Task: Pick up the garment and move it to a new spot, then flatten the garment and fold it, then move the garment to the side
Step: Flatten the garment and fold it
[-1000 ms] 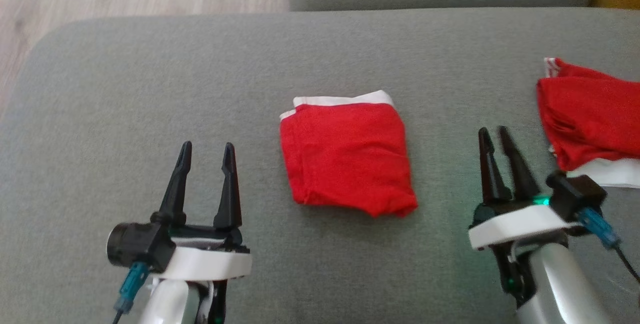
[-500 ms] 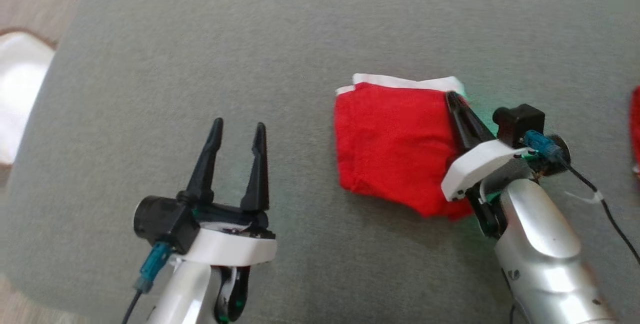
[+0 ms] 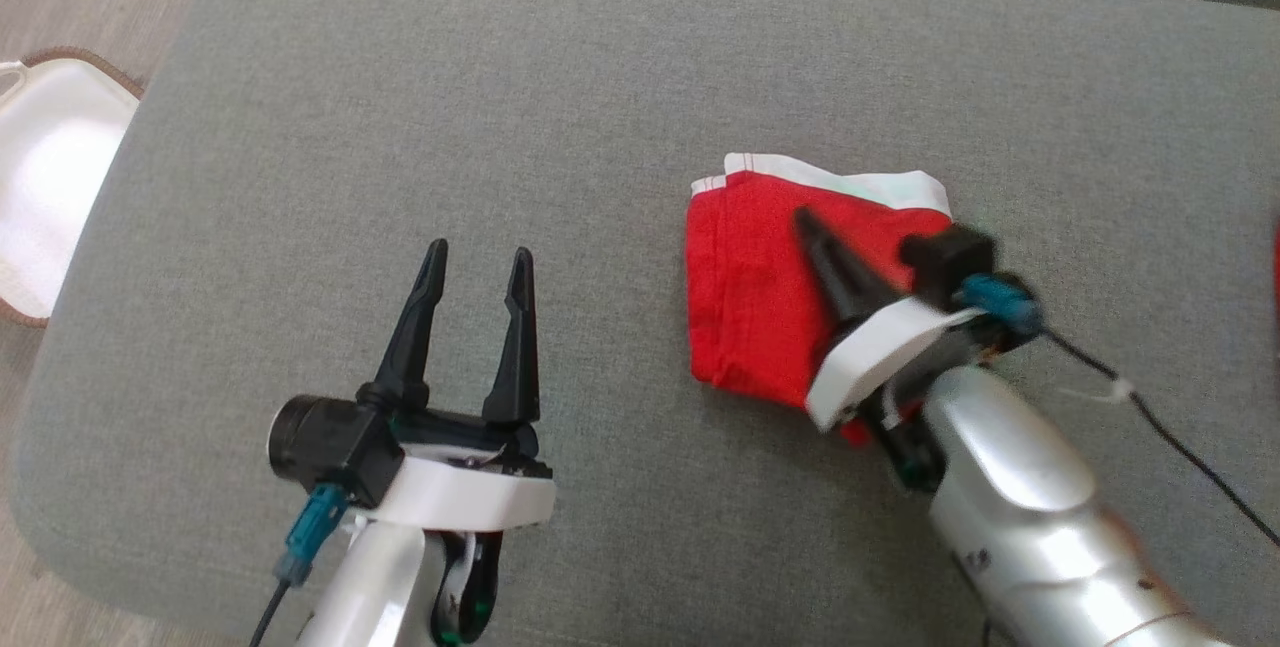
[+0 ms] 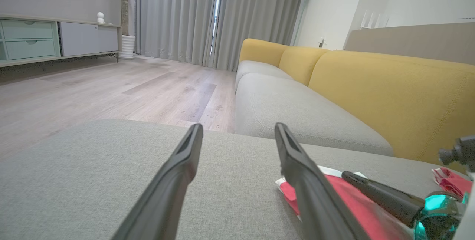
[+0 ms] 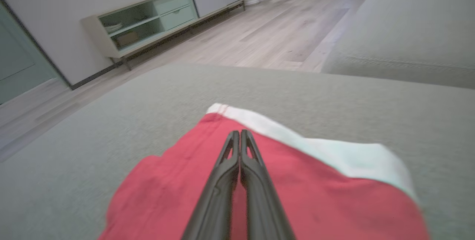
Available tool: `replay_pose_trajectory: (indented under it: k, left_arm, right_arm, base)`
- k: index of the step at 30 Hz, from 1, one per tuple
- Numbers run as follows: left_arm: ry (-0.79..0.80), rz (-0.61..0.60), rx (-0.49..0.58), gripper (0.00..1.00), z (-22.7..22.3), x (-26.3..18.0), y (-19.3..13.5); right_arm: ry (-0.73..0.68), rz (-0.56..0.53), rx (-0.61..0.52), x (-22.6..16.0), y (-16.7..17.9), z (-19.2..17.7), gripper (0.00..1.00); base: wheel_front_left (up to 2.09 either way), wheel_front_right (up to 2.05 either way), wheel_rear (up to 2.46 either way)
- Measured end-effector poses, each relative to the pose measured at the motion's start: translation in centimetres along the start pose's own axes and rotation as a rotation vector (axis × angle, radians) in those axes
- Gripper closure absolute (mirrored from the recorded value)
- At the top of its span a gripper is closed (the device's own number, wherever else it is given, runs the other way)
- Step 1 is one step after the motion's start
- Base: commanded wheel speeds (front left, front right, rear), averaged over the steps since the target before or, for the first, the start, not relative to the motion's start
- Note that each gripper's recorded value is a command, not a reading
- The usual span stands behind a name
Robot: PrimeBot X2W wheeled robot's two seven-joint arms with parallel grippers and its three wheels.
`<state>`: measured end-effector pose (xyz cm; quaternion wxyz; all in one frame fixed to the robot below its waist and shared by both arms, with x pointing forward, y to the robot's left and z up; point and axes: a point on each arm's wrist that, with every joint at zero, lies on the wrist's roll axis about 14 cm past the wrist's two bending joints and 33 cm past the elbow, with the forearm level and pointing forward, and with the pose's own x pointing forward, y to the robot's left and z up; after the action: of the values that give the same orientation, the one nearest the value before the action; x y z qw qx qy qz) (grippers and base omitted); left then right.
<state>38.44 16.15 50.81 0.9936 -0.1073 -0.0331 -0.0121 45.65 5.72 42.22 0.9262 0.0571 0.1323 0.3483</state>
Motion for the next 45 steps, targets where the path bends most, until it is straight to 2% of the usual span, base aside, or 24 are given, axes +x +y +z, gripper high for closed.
replay_pose_trajectory:
  k: [4,7,11,16,18,23,27,34,36,42,43,44,45]
  left_arm:
    - [-0.004,-0.005,-0.001,0.0,0.2,-0.1,-0.2]
    - [-0.008,-0.004,0.0,0.0,0.3,-0.1,-0.2]
    - [-0.018,0.0,0.001,0.0,0.6,-0.3,0.0]
    - [-0.022,0.008,-0.001,0.0,0.7,-0.1,0.2]
    - [-0.029,-0.011,-0.006,0.0,0.9,0.2,-0.4]
    - [-0.043,-0.033,-0.003,0.0,1.2,0.9,-1.0]
    - [-0.055,-0.052,-0.002,0.0,1.4,1.3,-1.6]
    - [-0.07,-0.109,-0.01,0.0,1.8,1.9,-3.5]
    - [-0.075,-0.123,-0.014,0.0,1.9,2.0,-4.0]
    - [-0.045,-0.147,-0.025,0.0,0.9,1.3,-4.7]
    - [-0.04,-0.148,-0.026,0.0,0.8,1.2,-4.8]
    - [-0.038,-0.148,-0.026,0.0,0.7,1.2,-4.8]
    - [-0.038,-0.148,-0.027,0.0,0.7,1.1,-4.8]
  right_arm:
    - [0.086,0.08,0.01,-0.4,2.8,-2.0,1.0]
    - [0.122,0.087,0.006,-0.8,3.1,-3.0,1.0]
    - [0.076,0.126,0.011,-0.7,4.4,-1.8,1.0]
    - [0.226,0.176,-0.01,-1.8,5.9,-4.8,1.0]
    - [0.222,0.164,-0.009,-2.2,5.5,-4.9,1.0]
    - [0.077,0.075,0.034,-1.9,2.7,-1.5,1.0]
    - [-0.016,-0.001,0.012,-2.0,0.0,1.3,1.0]
    - [-0.2,-0.26,-0.023,-6.1,-7.6,6.2,1.0]
    - [-0.232,-0.324,-0.019,-8.2,-8.8,6.2,1.0]
    - [-0.23,-0.45,0.039,-13.7,-10.1,3.1,1.0]
    - [-0.233,-0.462,0.045,-14.3,-10.1,2.9,0.56]
    - [-0.241,-0.47,0.046,-14.7,-10.1,3.0,0.0]
    - [-0.25,-0.473,0.045,-15.1,-10.1,3.1,0.0]
  base:
    - [0.0,0.0,0.0]
    - [0.0,0.0,0.0]
    - [0.0,0.0,0.0]
    - [0.0,0.0,0.0]
    - [0.0,0.0,0.0]
    - [0.0,0.0,0.0]
    - [0.0,0.0,0.0]
    - [0.0,0.0,0.0]
    - [0.0,0.0,0.0]
    - [0.0,0.0,0.0]
    - [0.0,0.0,0.0]
    - [0.0,0.0,0.0]
    - [0.0,0.0,0.0]
